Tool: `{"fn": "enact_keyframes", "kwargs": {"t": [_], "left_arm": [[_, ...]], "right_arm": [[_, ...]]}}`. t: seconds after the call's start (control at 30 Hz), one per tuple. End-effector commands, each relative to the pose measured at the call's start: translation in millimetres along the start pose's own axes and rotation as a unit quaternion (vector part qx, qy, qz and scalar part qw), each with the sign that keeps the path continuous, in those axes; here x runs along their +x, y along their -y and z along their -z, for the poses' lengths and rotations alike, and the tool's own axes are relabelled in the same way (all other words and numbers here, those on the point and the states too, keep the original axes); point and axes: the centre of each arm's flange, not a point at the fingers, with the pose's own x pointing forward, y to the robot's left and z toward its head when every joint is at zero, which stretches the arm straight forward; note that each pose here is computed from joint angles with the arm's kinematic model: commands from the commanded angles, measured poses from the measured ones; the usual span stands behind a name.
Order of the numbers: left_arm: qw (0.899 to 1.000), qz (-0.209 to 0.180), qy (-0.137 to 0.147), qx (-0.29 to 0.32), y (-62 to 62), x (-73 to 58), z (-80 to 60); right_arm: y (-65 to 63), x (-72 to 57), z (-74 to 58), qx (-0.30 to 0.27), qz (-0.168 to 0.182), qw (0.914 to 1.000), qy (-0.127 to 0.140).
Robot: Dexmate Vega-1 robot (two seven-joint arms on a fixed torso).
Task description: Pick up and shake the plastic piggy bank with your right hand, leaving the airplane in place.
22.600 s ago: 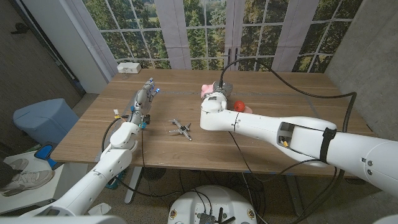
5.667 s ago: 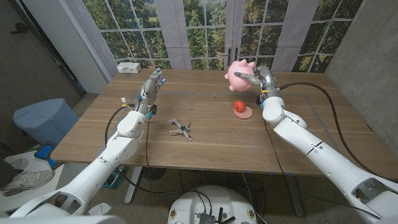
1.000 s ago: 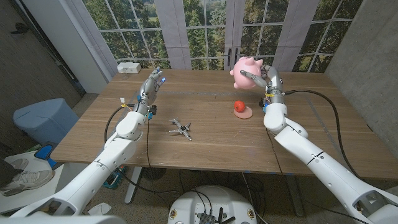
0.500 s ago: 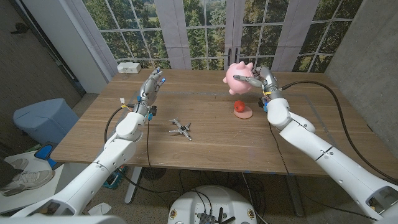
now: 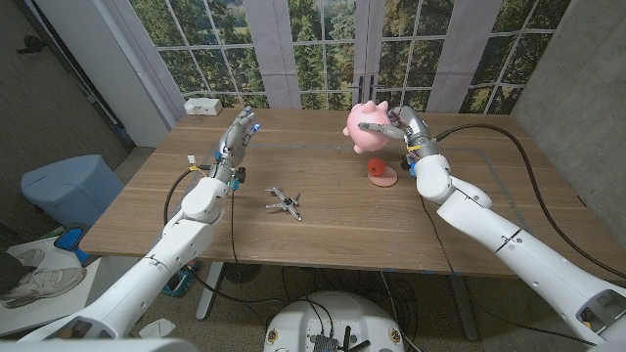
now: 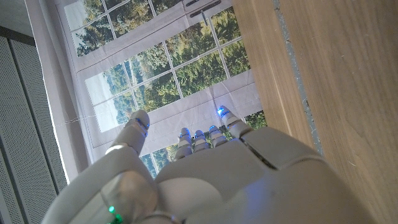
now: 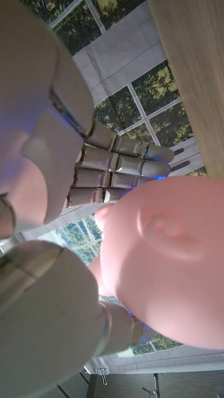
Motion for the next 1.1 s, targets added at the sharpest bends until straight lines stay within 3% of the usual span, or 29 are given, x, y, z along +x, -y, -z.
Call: {"fn": "enact_keyframes", "kwargs": {"t": [0.03,0.6,1.1], "left_arm": [[1.000,-0.001,0.002,0.000,-2.6,-2.7,-1.2],[1.000,-0.003,0.003,0.001,-7.0,-4.4,-1.8],[1.000,-0.007,0.001,0.000,-8.6,-6.9,-0.5]], "right_arm": [[-22.6,-2.8,-15.0,-0.039,0.016,0.9978,0.050],[-54.3,1.8,-35.3,-0.130,-0.017,0.9861,0.102],[-74.0,6.8,-37.4,-0.177,-0.045,0.9761,0.118]]}}
